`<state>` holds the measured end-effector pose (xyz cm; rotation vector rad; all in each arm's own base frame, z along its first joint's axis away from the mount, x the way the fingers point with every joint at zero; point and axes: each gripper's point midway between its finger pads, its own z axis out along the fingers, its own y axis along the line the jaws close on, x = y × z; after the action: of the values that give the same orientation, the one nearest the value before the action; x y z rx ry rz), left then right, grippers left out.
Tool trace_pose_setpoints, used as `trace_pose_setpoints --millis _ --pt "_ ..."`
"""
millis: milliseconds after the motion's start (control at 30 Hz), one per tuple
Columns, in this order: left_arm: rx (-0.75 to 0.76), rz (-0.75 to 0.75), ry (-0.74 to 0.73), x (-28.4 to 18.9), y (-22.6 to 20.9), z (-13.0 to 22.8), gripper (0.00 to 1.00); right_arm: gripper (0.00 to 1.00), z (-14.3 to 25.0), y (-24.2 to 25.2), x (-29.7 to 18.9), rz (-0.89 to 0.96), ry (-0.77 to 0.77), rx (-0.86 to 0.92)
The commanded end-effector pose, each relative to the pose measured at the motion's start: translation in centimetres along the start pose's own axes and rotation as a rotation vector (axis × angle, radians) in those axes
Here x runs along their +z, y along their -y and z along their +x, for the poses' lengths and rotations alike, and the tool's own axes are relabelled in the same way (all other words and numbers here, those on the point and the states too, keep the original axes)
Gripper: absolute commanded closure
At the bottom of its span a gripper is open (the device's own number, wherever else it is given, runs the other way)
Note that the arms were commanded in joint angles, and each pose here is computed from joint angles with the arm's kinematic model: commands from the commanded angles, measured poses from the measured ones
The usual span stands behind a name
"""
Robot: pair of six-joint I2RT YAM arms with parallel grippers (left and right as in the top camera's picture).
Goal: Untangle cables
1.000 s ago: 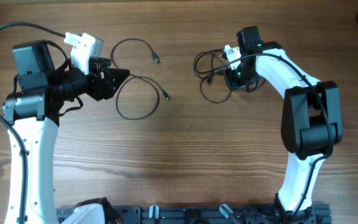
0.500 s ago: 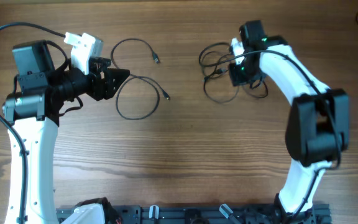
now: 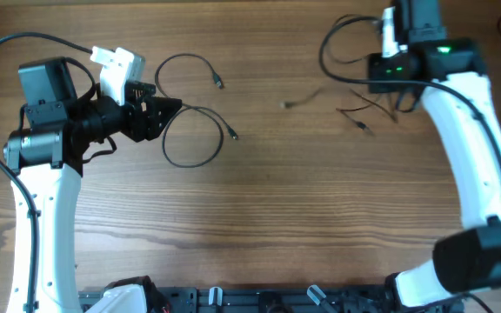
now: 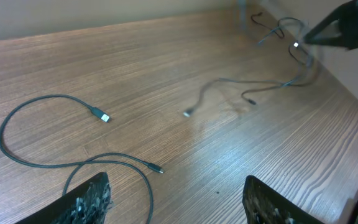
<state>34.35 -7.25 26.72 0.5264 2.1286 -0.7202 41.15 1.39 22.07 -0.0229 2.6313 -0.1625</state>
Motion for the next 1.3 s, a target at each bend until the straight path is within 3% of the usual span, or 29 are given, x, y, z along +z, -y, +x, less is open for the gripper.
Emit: trace_pose_setpoints --millis 0,300,467,667,767,933,1133,1267 --pt "0.012 0.017 0.006 0.0 0.4 -0.4 0.3 0.96 -1.1 4.7 -5.0 0.085 0.103 0.152" --pt "0.01 0.039 0.011 0.0 0.8 -0.4 0.3 0.96 0.1 12.8 -15.1 0.21 0.27 0.413" --pt "0.001 0.042 0.003 0.0 0.9 -0.2 0.3 0.96 2.2 17.9 -20.3 0.389 0.33 0.557" --pt "-0.013 0.045 -0.009 0.0 0.9 0.1 0.3 0.96 4.5 23.3 -21.3 0.539 0.337 0.727" --pt "-0.013 0.045 -0.008 0.0 0.9 0.1 0.3 0.96 5.9 27.3 -20.7 0.599 0.321 0.843" --pt "-0.013 0.045 -0.008 0.0 0.9 0.1 0.29 0.96 6.5 32.3 -15.6 0.445 0.29 0.966" --pt "-0.015 0.045 -0.011 0.0 1.0 0.2 0.29 0.96 10.3 38.0 -8.0 0.368 0.158 1.117" --pt "-0.025 0.048 -0.019 0.0 1.1 0.4 0.29 0.96 13.6 41.5 -4.2 0.423 0.082 1.193"
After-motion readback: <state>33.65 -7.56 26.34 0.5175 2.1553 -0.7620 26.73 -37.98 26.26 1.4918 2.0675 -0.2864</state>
